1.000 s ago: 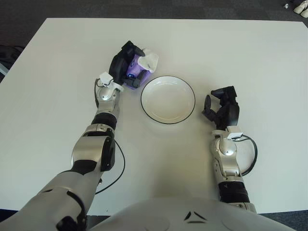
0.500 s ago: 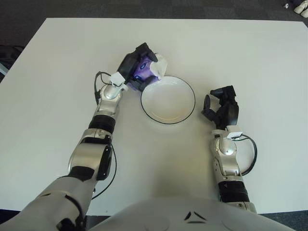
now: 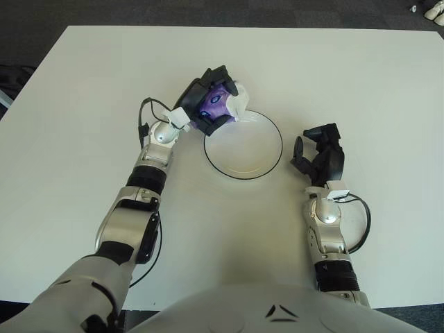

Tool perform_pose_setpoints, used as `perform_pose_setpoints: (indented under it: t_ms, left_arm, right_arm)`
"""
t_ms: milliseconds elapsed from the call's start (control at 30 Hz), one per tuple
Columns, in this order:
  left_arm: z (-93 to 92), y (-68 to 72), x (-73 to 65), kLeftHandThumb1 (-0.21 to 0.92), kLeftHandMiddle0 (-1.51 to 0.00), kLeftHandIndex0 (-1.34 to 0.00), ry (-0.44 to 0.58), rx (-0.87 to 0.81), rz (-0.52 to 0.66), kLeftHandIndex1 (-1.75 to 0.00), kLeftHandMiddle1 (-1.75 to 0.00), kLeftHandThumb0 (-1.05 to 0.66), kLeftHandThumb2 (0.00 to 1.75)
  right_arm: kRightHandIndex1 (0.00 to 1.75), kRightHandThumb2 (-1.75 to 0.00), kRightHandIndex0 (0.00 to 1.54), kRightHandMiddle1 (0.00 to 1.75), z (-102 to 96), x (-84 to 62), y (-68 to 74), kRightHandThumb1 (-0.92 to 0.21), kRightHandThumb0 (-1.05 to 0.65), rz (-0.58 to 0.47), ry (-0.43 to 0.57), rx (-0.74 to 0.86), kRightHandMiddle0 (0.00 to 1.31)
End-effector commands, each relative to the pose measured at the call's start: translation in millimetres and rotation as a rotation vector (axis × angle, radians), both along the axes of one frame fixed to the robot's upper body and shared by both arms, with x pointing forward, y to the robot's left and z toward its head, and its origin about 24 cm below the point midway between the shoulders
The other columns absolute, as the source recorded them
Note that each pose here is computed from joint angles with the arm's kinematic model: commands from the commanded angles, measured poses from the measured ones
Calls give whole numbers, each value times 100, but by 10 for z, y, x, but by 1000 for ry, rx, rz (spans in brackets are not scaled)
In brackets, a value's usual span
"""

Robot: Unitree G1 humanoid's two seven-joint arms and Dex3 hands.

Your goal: Put the tissue paper into the plate.

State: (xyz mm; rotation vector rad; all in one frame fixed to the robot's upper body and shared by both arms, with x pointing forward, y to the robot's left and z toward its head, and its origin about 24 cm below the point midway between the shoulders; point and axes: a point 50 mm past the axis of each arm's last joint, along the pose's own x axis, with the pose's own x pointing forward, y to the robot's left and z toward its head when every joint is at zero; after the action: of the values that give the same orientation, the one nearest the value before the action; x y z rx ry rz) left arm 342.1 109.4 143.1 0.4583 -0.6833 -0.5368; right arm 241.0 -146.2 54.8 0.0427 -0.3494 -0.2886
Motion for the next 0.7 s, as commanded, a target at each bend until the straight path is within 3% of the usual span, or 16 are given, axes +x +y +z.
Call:
perform_pose_setpoints:
  t_ms: [0, 667]
  left_arm:
    - [19, -39, -43, 8, -142, -80, -47, 35, -44, -175, -175, -57, 160]
    - [90, -194, -332, 7, -141, -82, -143, 86, -227, -175, -175, -58, 162]
  right_arm:
    - [141, -99, 64, 175, -290, -117, -28, -58, -40, -2, 121, -18, 41]
    - [144, -102, 67, 175, -308, -115, -32, -56, -41, 28, 124, -3, 42]
